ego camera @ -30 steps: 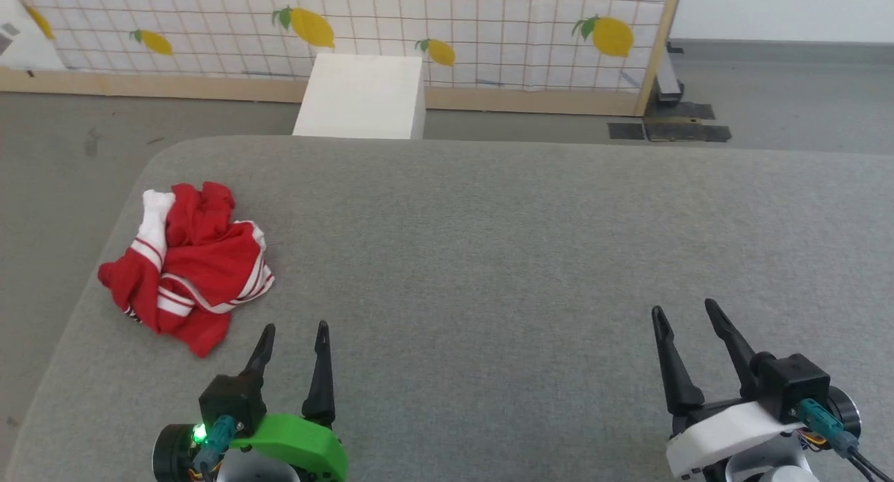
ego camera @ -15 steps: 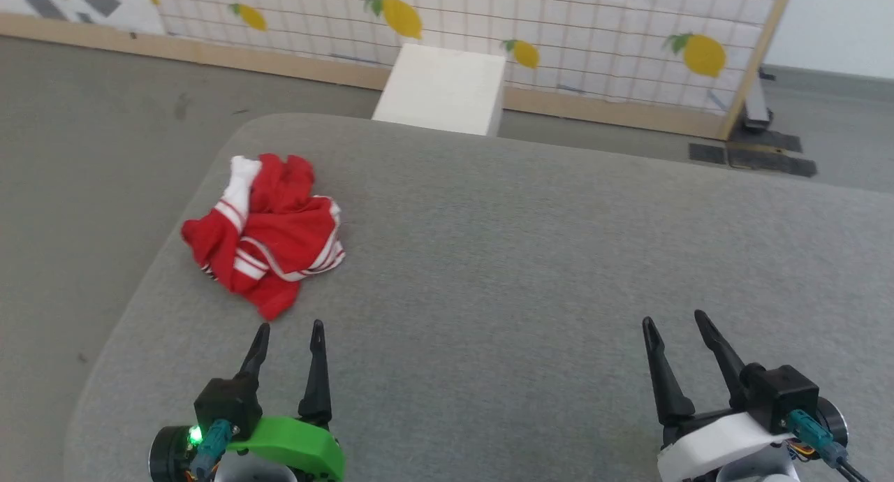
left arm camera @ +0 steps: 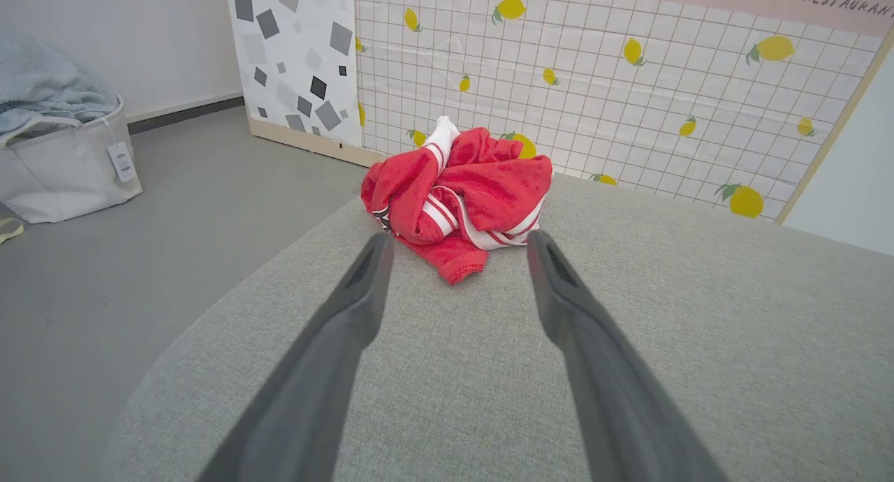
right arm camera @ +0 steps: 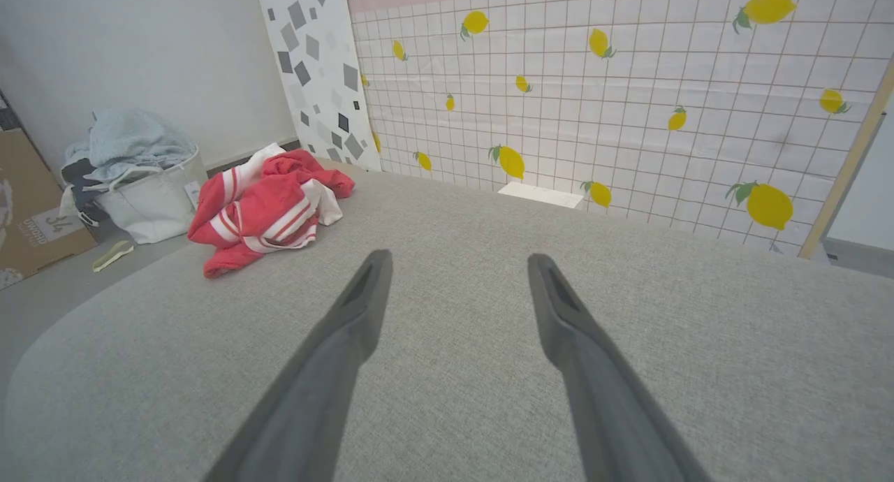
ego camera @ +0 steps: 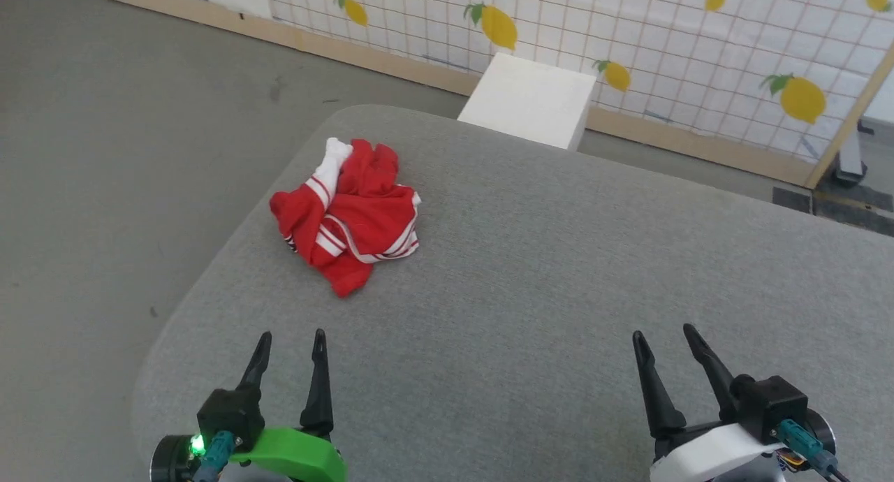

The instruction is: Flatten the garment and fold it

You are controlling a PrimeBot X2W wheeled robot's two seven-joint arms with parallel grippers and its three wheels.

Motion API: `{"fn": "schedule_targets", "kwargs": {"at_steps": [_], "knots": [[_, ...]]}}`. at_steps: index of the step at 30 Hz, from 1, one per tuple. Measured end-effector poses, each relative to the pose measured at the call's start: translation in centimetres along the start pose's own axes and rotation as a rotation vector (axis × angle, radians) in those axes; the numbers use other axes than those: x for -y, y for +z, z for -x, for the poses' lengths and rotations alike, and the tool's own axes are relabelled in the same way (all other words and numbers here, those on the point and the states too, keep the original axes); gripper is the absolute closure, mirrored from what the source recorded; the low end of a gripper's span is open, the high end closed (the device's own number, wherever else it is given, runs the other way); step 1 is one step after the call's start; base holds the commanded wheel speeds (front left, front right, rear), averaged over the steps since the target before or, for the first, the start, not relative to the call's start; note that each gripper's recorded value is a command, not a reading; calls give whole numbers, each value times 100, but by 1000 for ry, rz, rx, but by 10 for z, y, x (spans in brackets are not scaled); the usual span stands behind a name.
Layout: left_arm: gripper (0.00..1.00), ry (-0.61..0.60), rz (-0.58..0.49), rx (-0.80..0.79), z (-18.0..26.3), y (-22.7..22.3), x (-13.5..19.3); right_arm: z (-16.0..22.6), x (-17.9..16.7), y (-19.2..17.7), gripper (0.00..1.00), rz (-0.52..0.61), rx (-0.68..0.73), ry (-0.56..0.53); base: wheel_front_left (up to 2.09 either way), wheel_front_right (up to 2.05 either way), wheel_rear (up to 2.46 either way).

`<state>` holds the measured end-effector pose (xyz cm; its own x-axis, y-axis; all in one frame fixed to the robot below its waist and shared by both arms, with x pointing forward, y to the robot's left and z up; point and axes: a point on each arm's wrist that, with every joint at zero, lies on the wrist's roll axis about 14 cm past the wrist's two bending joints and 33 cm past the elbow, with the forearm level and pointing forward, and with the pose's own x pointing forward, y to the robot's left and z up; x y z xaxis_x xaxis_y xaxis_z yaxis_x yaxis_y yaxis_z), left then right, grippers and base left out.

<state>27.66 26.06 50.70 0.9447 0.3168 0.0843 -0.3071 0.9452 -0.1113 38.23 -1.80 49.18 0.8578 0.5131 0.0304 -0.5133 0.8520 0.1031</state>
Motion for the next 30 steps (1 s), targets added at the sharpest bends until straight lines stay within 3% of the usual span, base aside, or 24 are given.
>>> {"fn": "schedule_targets", "kwargs": {"at_steps": [22,30], "knots": [[0,29,1,3,8,1,-10,-5,-14,-4,0,-9,-10,43,0,0,0],[0,-48,-16,-12,-19,-1,6,-13,0,-7,0,0,-12,16,0,0,0]]}}
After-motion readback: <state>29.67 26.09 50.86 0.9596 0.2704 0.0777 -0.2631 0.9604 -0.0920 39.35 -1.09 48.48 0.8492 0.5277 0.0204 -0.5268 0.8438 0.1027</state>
